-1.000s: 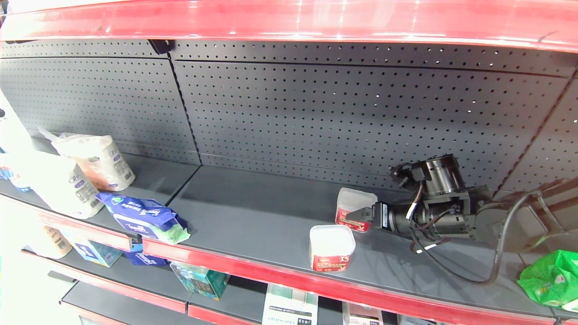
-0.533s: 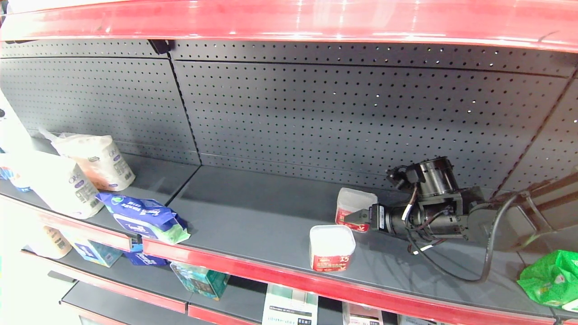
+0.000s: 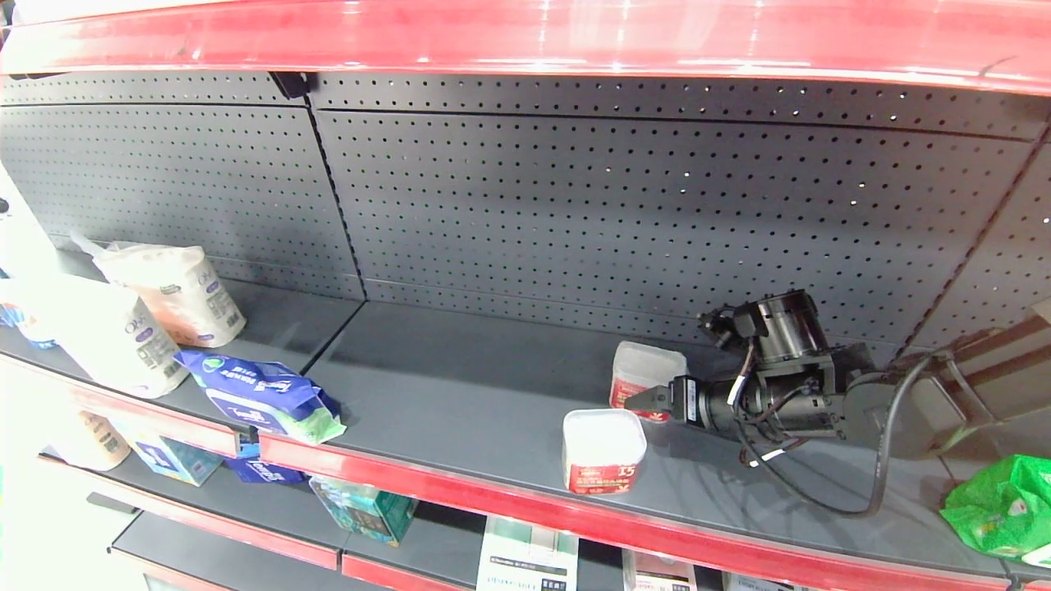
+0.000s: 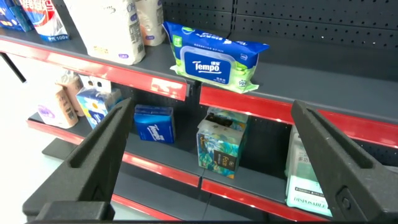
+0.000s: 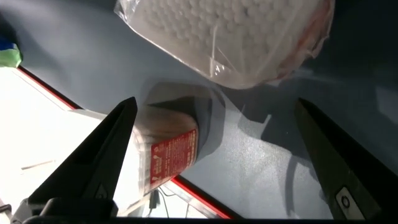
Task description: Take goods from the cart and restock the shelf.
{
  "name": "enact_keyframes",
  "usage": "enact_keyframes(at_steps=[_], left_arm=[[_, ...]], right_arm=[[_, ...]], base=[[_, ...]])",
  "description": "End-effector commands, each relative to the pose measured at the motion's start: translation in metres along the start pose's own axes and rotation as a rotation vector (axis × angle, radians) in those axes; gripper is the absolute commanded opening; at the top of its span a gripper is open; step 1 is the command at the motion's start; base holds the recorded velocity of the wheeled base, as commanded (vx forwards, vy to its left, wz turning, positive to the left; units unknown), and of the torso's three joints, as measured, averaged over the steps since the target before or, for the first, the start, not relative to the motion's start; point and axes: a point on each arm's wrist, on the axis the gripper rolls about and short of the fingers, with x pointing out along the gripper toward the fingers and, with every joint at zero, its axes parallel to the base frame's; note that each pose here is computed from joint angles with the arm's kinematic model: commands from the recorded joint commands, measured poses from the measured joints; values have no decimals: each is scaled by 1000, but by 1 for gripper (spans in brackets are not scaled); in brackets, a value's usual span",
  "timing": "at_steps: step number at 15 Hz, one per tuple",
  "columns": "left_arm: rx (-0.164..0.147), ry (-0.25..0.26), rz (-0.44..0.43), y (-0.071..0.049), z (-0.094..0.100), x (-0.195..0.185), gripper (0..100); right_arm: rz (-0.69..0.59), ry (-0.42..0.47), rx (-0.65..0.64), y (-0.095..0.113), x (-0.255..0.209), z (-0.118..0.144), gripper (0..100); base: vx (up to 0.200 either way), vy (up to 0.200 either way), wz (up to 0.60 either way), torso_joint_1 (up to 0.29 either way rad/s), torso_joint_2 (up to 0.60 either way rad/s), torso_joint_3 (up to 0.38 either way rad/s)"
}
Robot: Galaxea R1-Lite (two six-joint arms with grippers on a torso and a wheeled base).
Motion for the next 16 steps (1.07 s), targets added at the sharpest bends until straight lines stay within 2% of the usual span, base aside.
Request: enact_keyframes(at_steps=[1,16], left_arm=[[0,1,0,0,0,0,100],[0,1,1,0,0,0,100]], right_arm=[[-2,5,1,-1,0,-2,100],[-3,18,-7,1,-6,-9,100]], base=[[0,0,0,0,0,0],[0,0,0,0,0,0]])
